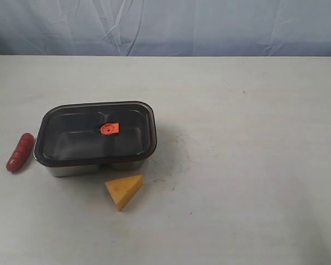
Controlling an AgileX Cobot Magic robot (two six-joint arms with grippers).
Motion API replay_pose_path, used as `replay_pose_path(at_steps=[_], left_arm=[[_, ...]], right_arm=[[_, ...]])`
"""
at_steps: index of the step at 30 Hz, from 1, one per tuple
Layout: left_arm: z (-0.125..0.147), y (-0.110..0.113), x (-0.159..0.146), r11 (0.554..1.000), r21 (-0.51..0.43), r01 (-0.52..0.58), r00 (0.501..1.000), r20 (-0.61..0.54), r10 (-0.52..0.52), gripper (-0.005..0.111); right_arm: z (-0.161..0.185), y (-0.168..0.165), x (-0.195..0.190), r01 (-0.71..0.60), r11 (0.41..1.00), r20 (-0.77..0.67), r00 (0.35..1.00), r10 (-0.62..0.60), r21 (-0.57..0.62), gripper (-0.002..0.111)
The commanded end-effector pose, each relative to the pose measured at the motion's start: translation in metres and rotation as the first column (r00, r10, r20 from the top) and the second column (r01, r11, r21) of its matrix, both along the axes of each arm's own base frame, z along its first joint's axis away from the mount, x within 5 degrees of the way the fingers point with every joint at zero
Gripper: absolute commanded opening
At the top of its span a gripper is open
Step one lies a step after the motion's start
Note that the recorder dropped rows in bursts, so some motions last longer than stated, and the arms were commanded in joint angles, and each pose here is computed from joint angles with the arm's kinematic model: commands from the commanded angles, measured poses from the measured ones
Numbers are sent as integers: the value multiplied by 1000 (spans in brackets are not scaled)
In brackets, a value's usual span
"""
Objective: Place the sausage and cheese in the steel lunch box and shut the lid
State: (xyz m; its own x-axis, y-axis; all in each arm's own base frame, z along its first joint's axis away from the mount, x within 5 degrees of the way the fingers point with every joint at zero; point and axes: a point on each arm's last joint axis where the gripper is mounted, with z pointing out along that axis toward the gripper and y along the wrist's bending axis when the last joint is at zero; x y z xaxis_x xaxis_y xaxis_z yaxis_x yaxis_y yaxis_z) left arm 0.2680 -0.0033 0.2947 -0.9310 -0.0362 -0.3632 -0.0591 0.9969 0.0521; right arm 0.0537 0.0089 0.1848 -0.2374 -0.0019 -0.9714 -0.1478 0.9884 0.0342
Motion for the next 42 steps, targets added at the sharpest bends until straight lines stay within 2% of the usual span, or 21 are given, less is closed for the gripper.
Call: replay_pose_path(at_steps=[1,2,6,11,18,24,26,28,30,31,32,34,36,39,42], left_arm=[[-45,-6,21,997,-41,58,977,-205,-65,22],[-58,-8,28,995,-55,81,968,-234,-92,36],[-83,-8,43,994,-49,93,963,-249,-102,63],[-106,-8,53,994,-51,92,957,-272,-103,62],[-115,-5,61,995,-16,99,965,-241,-100,62],[-126,-4,64,995,-10,102,959,-264,-101,62],[-123,-2,64,997,17,77,963,-259,-70,62],[-113,4,61,997,74,35,969,-245,-15,58],[-93,6,57,996,91,-22,981,-191,39,45],[-85,7,53,995,88,-37,985,-163,51,37],[-71,6,48,996,74,-54,993,-105,61,23],[-49,6,38,997,54,-62,998,4,61,2],[-30,5,22,997,34,-68,995,78,66,0],[-16,4,-8,997,3,-71,987,146,70,0],[0,2,-37,997,-57,-58,950,304,73,0]], right_arm=[[0,0,0,6,1000,9,1000,-6,3,-1],[0,0,0,6,1000,9,1000,-6,3,-1],[0,0,0,6,1000,9,1000,-6,3,-1],[0,0,0,6,1000,9,1000,-6,3,-1],[0,0,0,6,1000,9,1000,-6,3,-1],[0,0,0,6,1000,9,1000,-6,3,-1],[0,0,0,6,1000,9,1000,-6,3,-1],[0,0,0,6,1000,9,1000,-6,3,-1],[0,0,0,6,1000,9,1000,-6,3,-1],[0,0,0,6,1000,9,1000,-6,3,-1],[0,0,0,6,1000,9,1000,-6,3,-1],[0,0,0,6,1000,9,1000,-6,3,-1],[0,0,0,6,1000,9,1000,-6,3,-1],[0,0,0,6,1000,9,1000,-6,3,-1],[0,0,0,6,1000,9,1000,-6,3,-1]])
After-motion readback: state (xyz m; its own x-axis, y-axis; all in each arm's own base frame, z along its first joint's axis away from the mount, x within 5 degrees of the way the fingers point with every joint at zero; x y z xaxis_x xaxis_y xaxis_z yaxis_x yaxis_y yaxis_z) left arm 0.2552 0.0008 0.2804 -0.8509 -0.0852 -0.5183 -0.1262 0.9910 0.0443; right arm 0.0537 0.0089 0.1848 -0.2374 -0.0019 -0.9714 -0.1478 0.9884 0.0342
